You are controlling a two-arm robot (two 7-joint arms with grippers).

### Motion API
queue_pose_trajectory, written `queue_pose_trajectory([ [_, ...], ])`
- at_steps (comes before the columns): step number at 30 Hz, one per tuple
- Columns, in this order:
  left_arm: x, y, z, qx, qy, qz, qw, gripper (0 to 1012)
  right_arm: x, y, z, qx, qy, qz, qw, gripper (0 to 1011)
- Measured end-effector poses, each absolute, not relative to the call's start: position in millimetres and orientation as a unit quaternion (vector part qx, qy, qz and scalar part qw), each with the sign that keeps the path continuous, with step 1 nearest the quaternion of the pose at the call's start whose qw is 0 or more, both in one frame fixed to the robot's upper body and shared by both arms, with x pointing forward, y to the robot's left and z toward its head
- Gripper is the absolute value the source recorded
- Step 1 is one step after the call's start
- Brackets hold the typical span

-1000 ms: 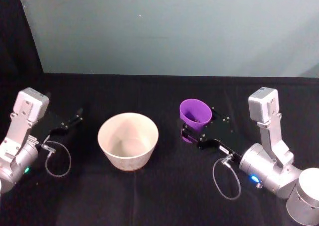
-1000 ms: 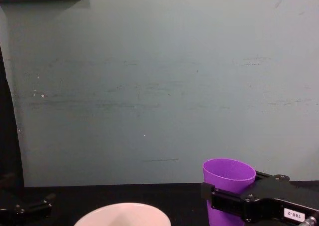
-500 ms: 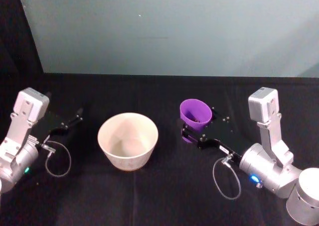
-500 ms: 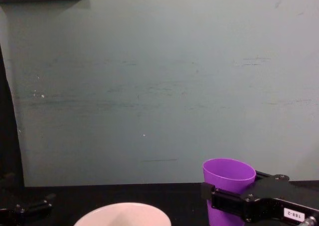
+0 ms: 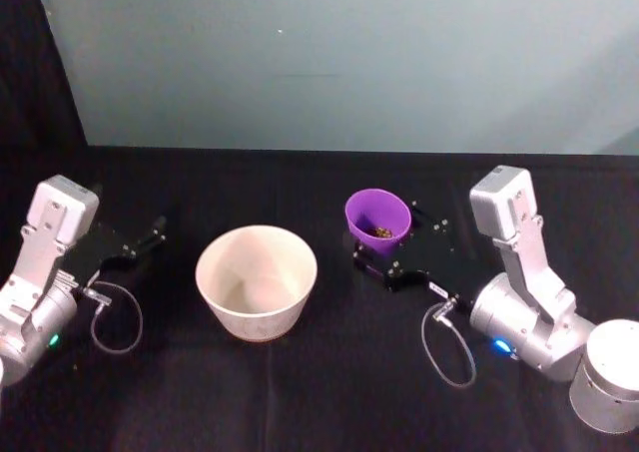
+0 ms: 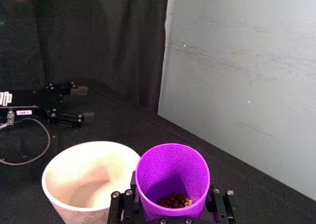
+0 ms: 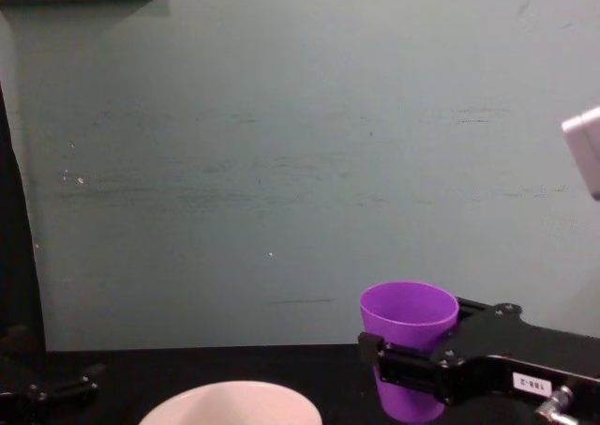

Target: Pick up the cup and pour the mung beans from the cup into the bowl.

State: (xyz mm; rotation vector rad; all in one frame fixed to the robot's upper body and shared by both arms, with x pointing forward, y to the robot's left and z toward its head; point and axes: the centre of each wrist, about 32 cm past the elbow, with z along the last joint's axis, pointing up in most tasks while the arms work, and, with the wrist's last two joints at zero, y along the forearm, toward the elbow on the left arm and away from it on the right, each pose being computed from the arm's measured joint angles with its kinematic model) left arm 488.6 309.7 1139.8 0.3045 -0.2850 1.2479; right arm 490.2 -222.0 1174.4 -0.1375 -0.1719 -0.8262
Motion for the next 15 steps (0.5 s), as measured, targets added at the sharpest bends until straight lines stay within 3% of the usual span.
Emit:
queue_pose_trajectory([
  [15, 489, 310, 1140, 0.141, -0.132, 0.58, 0.791, 1011, 501, -213, 1197, -0.089, -0.091, -0.395, 0.91, 726],
])
